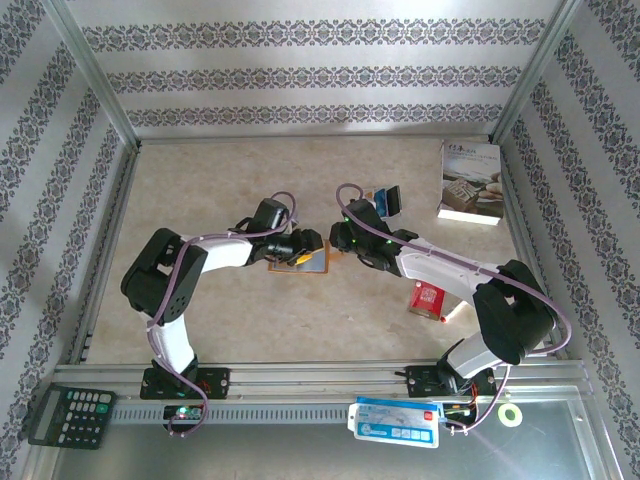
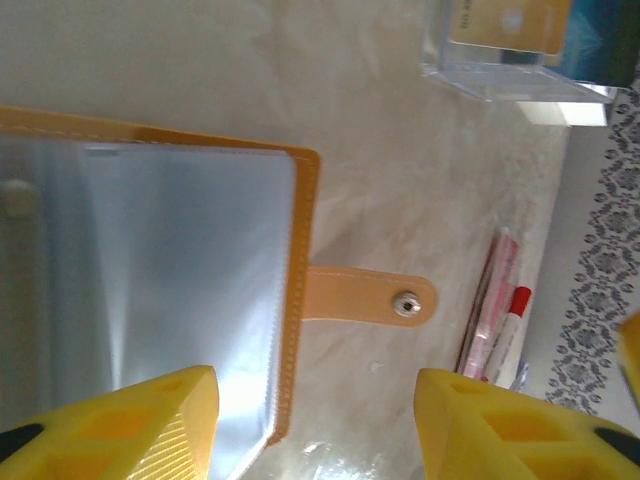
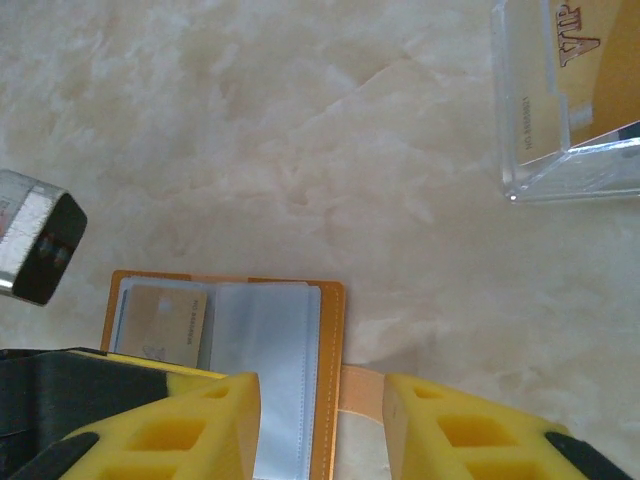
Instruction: Take the credit cards out of the card holder
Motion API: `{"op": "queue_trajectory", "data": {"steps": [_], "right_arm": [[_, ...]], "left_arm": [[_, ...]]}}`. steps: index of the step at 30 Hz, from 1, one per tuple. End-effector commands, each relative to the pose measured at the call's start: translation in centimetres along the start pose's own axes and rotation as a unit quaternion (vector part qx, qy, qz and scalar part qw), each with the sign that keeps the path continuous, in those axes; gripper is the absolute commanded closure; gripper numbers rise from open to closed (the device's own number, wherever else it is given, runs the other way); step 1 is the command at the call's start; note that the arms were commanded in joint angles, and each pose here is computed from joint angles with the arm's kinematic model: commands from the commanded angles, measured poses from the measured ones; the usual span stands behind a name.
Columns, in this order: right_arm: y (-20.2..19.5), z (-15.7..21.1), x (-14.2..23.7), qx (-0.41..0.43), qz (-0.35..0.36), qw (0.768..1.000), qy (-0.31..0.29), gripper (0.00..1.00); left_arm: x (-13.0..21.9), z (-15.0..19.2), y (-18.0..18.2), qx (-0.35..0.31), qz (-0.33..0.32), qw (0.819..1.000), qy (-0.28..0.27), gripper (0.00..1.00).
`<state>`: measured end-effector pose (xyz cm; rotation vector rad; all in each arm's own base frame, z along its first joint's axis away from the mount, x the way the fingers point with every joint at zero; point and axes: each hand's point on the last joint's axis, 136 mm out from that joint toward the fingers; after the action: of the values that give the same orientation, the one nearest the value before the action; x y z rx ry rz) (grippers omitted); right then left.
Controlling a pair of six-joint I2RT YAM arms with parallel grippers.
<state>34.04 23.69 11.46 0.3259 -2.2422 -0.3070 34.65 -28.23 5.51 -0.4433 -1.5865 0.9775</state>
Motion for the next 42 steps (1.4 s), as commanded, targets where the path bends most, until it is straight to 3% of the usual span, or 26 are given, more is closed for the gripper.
{"op": "queue_trajectory", "data": {"steps": [1,8,16,26,35,42], "right_arm": [[-0.3,-0.6,0.5,-0.012,-0.003,1.000,-0.015,0.62],[2.5,-0.3,-0.3,-0.003,-0.066,0.998,0.014,0.63],[7.9,1.9,-3.2,-0.047,-0.179,0.979,0.087,0.72],[9.5,4.2,-6.1,-0.091,-0.186,0.970,0.130,0.84],[9.6,5.5,-7.8,-0.107,-0.182,0.964,0.158,0.89],[9.2,6.1,-8.4,-0.111,-0.176,0.964,0.166,0.89]], "left_arm": [[0.4,-0.2,-0.9,-0.015,-0.006,1.000,-0.008,0.46],[4.8,-2.2,-1.0,-0.025,-0.036,0.997,-0.071,0.44],[9.0,-4.2,3.7,0.009,-0.092,0.988,-0.125,0.59],[8.2,-3.2,5.7,-0.035,-0.196,0.977,-0.080,0.70],[7.7,-3.7,5.8,-0.063,-0.234,0.968,-0.071,0.81],[7.8,-3.9,6.3,-0.076,-0.259,0.961,-0.064,0.83]]}}
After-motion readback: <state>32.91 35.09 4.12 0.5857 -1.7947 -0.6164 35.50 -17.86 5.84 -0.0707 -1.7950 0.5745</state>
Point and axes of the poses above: each hand's point on the last joint's axis, 136 mm out from that joint toward the fingers, its own x axis back along the fingers, its own y axis along the line the jaws close on, z = x × y, and after that the axes turned 8 degrees about x, right-handed
